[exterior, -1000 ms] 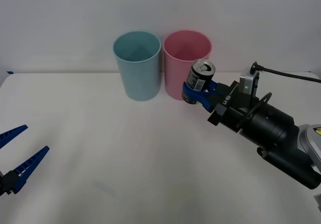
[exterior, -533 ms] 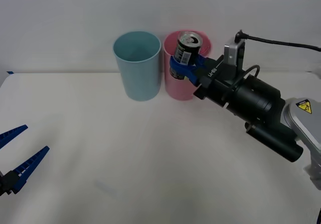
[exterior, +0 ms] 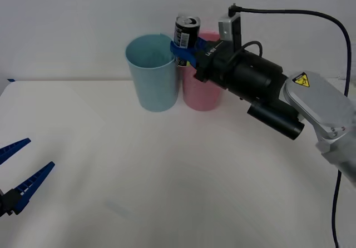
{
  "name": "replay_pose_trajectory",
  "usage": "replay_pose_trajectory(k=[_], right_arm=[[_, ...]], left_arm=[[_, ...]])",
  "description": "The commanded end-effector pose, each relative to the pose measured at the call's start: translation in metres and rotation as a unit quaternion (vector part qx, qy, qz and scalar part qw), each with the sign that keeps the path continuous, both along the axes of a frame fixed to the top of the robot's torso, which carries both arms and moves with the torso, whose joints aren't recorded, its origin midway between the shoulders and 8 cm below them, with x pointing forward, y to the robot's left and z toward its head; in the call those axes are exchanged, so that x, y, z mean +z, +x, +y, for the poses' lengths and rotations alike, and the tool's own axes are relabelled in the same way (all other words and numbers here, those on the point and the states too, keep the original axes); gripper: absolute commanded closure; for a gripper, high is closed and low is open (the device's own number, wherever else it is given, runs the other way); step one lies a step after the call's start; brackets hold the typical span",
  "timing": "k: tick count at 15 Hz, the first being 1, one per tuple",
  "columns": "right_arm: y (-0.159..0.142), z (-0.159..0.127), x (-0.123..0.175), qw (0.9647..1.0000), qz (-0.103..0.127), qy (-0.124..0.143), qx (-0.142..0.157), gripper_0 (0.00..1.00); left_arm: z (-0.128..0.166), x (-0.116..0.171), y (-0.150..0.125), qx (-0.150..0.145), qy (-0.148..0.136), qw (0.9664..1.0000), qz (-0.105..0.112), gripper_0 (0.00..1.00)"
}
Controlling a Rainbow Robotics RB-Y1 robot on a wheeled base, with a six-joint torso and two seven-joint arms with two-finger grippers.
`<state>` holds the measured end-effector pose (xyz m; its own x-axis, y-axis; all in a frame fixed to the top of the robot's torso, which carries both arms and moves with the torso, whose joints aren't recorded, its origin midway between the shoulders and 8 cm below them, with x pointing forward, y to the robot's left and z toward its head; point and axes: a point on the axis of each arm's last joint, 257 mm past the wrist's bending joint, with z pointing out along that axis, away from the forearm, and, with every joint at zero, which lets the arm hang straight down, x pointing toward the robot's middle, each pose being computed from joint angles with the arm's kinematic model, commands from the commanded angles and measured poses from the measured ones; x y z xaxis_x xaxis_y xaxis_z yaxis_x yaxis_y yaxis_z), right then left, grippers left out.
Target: Grasp the object on the table and drop it into the matching bin: aluminum can to the light blue bin, PET bottle to the pink bin.
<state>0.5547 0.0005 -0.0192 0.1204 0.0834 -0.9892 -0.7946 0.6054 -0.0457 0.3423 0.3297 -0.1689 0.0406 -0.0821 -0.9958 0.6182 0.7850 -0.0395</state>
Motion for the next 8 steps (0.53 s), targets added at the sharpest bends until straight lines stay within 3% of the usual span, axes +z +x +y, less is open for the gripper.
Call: replay_pose_trajectory(k=[1, 8], right_arm=[[0.026, 0.020, 0.001, 0.9999, 0.007, -0.010, -0.006, 1.00], [0.084, 0.071, 0.000, 0.9977, 0.033, -0.018, -0.056, 1.00]], left_arm=[[0.000, 0.000, 0.000, 0.000, 0.000, 1.0000, 0.000, 0.00], [0.000, 0.000, 0.000, 0.000, 0.000, 1.0000, 0.000, 0.00]])
